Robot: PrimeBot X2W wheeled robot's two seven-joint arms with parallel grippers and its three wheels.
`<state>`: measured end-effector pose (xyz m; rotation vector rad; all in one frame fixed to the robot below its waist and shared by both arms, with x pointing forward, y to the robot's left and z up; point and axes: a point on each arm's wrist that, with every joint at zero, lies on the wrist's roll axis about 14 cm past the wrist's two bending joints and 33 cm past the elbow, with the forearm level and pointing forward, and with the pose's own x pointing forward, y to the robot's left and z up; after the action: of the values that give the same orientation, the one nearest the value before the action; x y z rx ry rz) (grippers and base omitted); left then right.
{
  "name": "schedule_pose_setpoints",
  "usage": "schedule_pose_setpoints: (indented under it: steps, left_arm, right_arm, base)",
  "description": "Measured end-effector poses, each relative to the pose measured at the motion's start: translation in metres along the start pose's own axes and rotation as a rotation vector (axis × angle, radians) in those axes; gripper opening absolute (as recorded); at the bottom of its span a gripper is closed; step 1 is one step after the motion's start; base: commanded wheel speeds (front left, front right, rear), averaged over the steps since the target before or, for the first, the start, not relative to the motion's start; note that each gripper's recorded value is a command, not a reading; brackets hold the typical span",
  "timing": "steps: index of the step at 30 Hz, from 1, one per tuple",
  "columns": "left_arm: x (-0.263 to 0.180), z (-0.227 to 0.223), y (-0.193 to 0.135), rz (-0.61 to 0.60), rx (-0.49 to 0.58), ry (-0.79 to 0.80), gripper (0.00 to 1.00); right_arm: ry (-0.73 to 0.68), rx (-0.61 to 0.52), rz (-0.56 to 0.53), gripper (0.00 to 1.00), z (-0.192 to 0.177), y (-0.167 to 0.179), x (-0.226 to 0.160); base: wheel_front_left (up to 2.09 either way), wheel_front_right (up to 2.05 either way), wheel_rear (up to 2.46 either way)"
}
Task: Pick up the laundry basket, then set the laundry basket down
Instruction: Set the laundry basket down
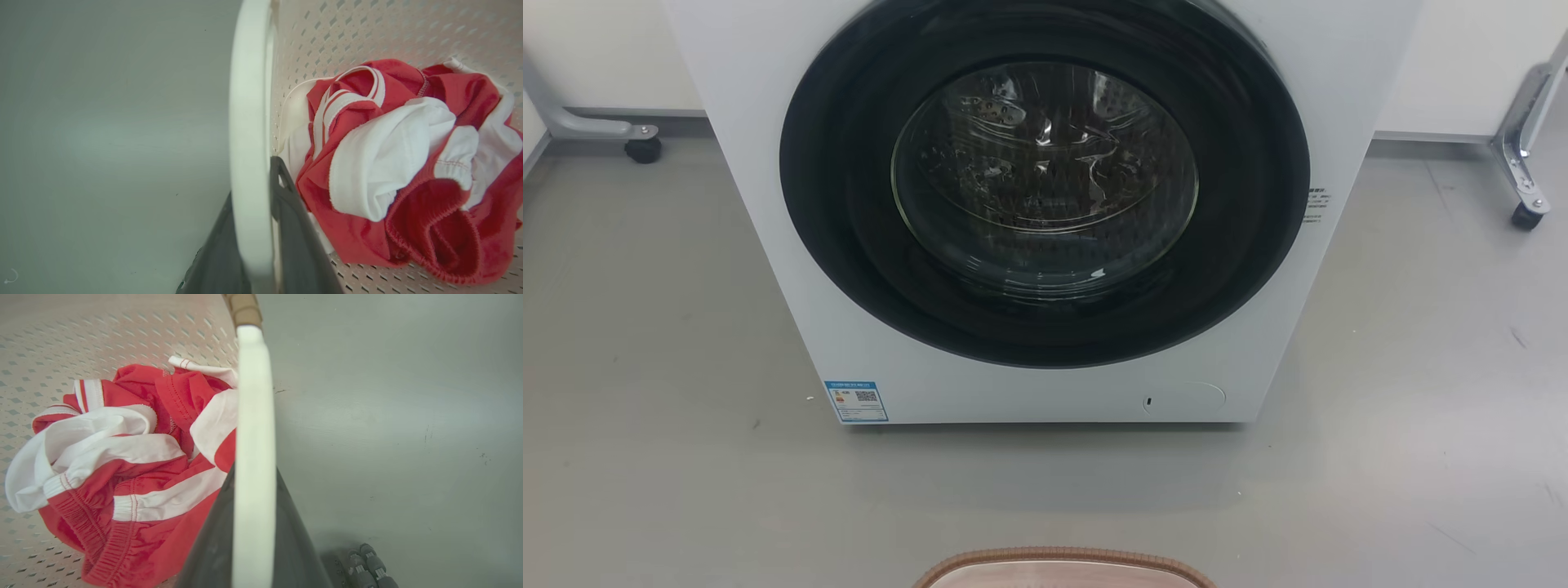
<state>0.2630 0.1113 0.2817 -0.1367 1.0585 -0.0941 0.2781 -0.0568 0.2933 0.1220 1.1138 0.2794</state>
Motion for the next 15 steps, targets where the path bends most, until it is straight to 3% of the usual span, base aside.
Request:
schedule_pose_setpoints:
  steps: [15]
  left_arm:
    - [0.017, 0.032, 0.002, 0.007, 0.011, -0.012, 0.0]
  right_arm:
    - [-0.035, -0.008, 0.011, 0.0, 0.035, -0.001, 0.014]
  base:
    - [0.0, 0.0, 0.0]
